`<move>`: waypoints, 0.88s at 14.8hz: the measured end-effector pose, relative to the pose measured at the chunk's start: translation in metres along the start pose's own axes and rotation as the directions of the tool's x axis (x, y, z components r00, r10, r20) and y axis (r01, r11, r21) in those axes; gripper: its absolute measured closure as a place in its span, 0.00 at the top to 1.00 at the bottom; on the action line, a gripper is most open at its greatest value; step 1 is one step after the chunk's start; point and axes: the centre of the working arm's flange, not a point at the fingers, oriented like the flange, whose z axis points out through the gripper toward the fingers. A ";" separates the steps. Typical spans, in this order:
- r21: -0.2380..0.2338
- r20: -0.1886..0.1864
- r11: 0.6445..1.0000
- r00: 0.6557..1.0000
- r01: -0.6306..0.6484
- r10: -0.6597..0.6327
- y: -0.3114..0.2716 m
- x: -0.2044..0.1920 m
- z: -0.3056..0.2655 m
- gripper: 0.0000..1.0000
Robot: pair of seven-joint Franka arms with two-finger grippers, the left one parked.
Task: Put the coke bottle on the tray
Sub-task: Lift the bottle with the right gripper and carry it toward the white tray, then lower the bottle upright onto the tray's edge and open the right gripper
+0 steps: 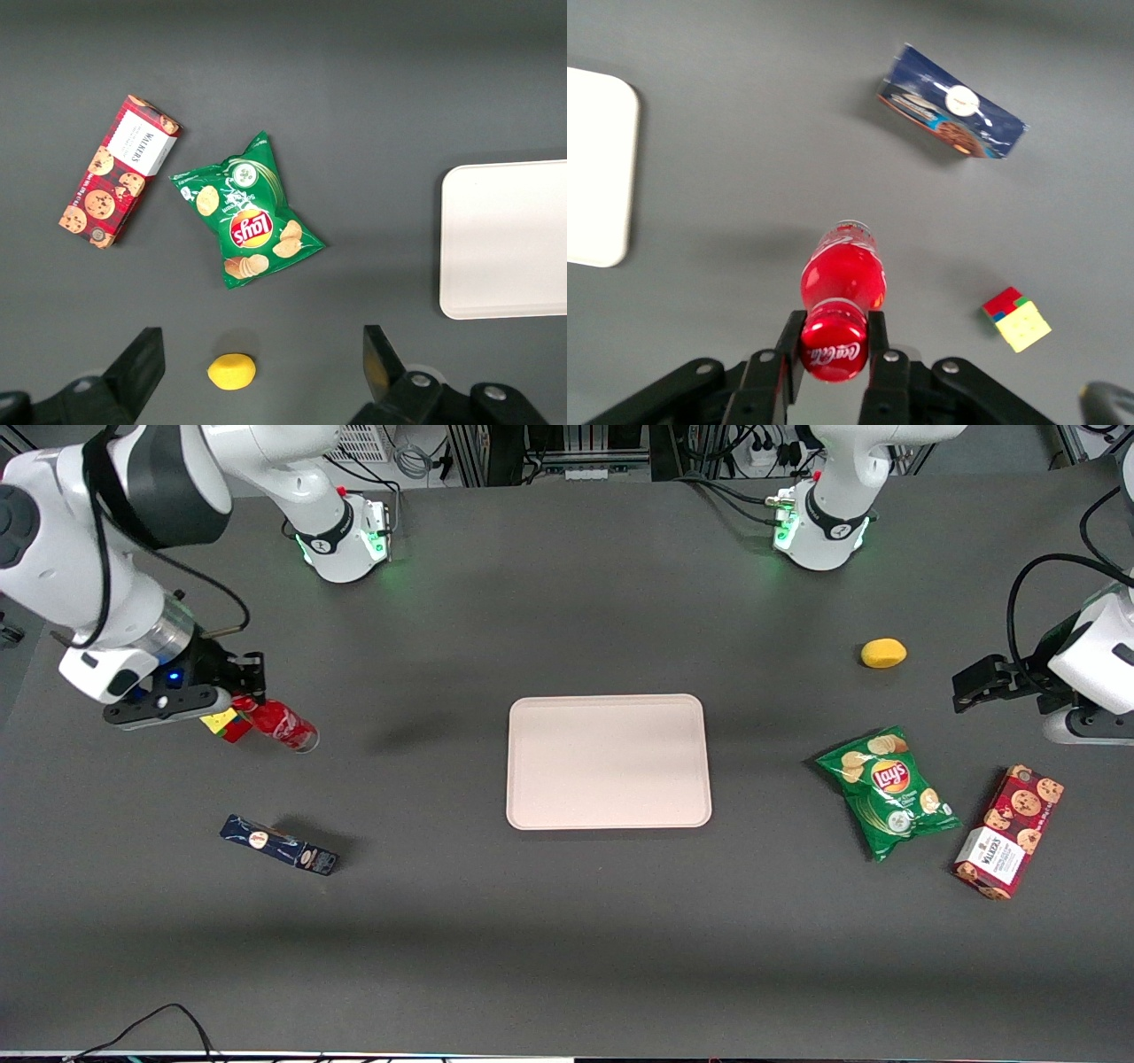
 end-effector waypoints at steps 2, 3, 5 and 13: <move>0.016 -0.006 0.999 1.000 -0.028 0.028 -0.041 0.005 -0.015 0.31; 0.029 -0.012 0.999 0.999 -0.042 0.043 -0.063 0.008 -0.021 0.31; 0.047 -0.017 0.996 0.997 -0.076 0.077 -0.107 0.013 -0.027 0.31; 0.085 0.067 0.980 0.982 -0.182 0.177 -0.245 0.032 0.012 0.31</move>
